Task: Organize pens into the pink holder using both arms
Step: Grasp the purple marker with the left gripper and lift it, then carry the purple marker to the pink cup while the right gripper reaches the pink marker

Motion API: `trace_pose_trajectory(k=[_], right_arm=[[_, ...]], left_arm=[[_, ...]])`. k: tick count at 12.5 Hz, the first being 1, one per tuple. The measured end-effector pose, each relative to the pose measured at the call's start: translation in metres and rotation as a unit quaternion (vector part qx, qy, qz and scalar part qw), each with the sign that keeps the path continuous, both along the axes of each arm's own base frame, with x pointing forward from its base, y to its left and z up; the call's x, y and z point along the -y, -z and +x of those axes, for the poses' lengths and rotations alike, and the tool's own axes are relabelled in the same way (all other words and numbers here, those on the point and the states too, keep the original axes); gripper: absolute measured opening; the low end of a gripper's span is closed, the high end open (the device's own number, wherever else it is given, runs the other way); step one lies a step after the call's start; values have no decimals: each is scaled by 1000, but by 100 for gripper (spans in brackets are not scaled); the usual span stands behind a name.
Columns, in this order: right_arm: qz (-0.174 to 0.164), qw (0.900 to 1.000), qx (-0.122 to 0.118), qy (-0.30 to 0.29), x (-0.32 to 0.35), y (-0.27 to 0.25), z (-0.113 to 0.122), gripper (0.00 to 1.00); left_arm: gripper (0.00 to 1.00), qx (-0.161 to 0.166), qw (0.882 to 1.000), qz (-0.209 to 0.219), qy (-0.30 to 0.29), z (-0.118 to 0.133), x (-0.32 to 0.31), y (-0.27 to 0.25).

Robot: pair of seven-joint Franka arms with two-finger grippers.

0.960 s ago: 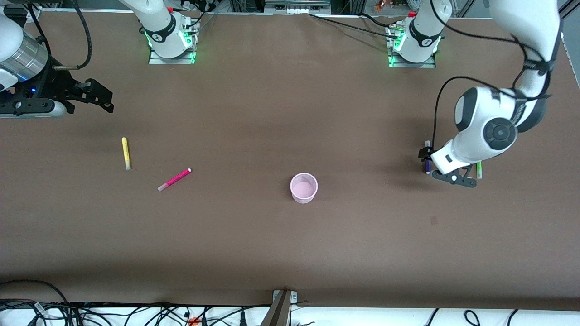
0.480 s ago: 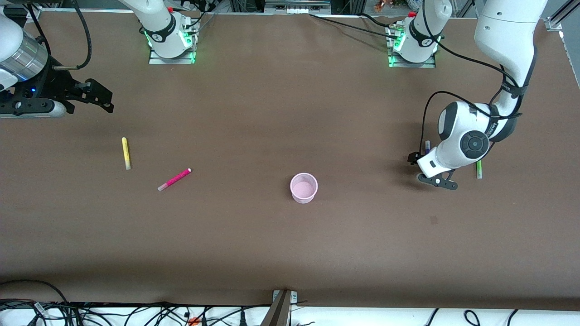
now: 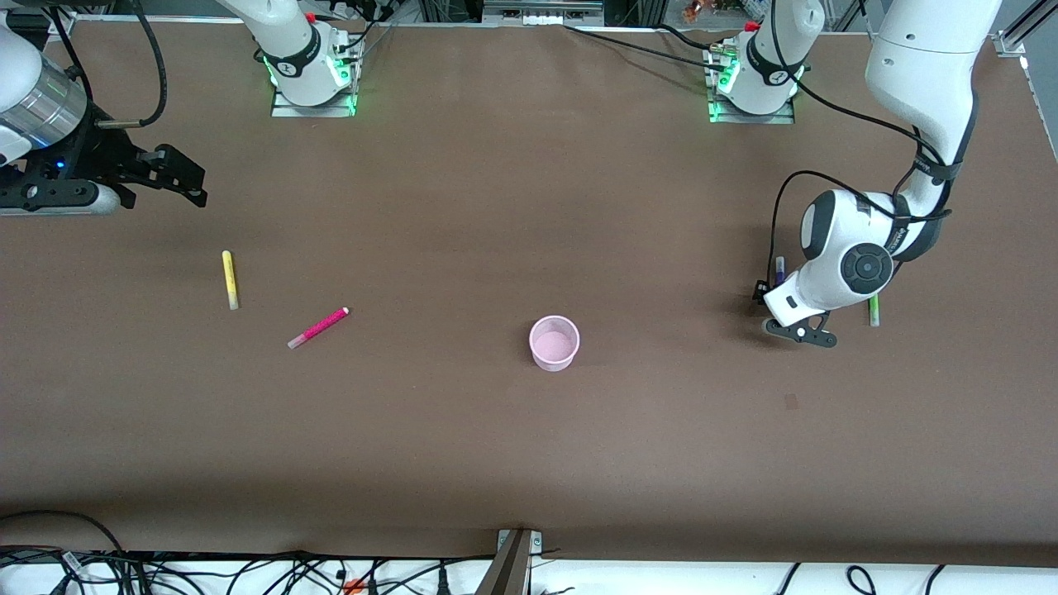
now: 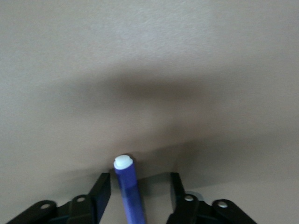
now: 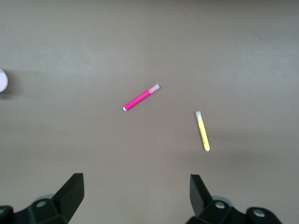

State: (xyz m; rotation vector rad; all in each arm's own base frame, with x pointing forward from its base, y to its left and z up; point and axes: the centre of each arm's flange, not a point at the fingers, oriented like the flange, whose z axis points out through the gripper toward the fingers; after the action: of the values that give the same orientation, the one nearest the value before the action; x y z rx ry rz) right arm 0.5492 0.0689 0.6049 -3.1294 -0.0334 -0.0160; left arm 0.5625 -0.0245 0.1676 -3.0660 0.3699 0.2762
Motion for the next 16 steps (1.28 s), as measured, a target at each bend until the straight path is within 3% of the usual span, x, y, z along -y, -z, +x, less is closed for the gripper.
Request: trace_pose_trajectory(k=[3,6,7,9,11,12,14,16], right_arm=[[0,1000,2,0,-1,0,0,100],[1,1000,4,-4,-4,-1,0,100],[1,1000,4,-5,-5,-1,0,100],[1,1000,4,-5,-5,-1,0,100],[1,1000,4,-2,-3,-1,1,100],[0,1000,3,-2,-2,1,2,100],[-1,1000,-4,-5,-5,13,8,100],[-6,1000,-28,-8,-10,42,20,100]], left_arm=[[18,3,1000,-1,2,2,2,-3],[19,-1,1000,0,0,5,0,-9],[19,-19,1000,1,2,9,3,-19],[19,-60,998,-2,24,24,35,-60],[19,-60,997,-13,54,45,75,-110],[19,-47,995,-35,75,53,95,-130],[19,-27,987,-133,81,63,130,-159],[19,-7,966,-251,60,77,149,-180]])
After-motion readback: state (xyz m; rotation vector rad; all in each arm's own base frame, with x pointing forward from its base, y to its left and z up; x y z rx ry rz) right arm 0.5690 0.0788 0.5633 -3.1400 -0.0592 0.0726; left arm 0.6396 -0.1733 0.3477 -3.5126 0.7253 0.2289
